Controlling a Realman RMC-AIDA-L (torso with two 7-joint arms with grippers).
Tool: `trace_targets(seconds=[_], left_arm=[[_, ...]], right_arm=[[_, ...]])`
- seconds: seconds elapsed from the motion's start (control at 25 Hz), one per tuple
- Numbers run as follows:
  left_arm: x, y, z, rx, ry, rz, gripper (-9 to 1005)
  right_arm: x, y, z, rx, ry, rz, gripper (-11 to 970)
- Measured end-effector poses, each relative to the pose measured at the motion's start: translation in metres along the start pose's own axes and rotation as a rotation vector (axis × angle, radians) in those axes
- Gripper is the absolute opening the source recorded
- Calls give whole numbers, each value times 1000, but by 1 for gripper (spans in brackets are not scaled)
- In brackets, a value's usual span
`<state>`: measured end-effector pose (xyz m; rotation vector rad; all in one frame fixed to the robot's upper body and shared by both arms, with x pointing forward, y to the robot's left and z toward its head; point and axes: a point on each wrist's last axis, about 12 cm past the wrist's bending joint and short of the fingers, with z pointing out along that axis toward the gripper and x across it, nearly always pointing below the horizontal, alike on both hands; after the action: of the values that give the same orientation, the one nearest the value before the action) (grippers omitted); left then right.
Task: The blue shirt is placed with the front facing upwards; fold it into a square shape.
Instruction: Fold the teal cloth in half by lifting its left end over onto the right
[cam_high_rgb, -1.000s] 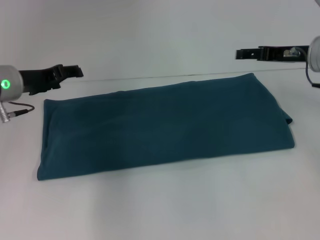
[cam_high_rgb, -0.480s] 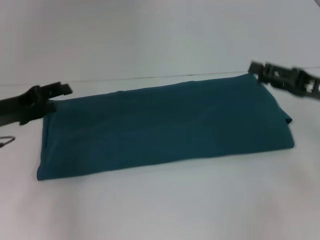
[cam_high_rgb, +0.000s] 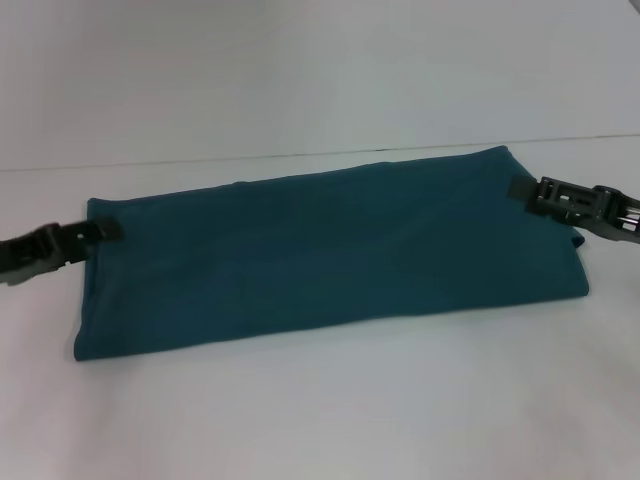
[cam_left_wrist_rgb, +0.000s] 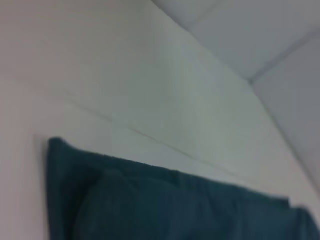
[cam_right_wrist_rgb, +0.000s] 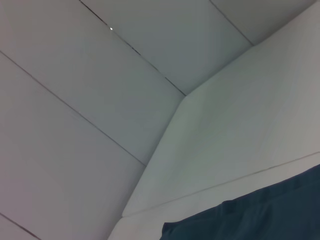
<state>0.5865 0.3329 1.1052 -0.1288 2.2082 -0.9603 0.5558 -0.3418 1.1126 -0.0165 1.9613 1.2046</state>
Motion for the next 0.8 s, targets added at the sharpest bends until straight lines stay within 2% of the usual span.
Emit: trace_targets(seconds=[0.12, 0.2, 0.28, 0.4, 0.52, 0.64, 0.8], left_arm=[[-2, -10, 10, -3, 35, 168, 782], [-1, -14, 17, 3, 48, 191, 781], [1, -18, 25, 13, 63, 159, 781], [9, -18, 43, 1, 77, -55, 781], [14, -11, 49, -45, 50, -218, 781], [19, -5, 51, -76, 12, -277, 782], [23, -1, 53, -102, -5, -290, 782]], right_arm=[[-1, -1, 0, 7, -3, -4, 827], [0, -2, 0, 13, -7, -3, 827], [1, -3, 0, 16, -10, 6, 827], [4, -4, 1, 17, -9, 20, 827], [4, -5, 0, 18, -9, 22, 827], [3, -5, 0, 18, -11, 22, 828], [3, -5, -1, 21, -13, 22, 828]])
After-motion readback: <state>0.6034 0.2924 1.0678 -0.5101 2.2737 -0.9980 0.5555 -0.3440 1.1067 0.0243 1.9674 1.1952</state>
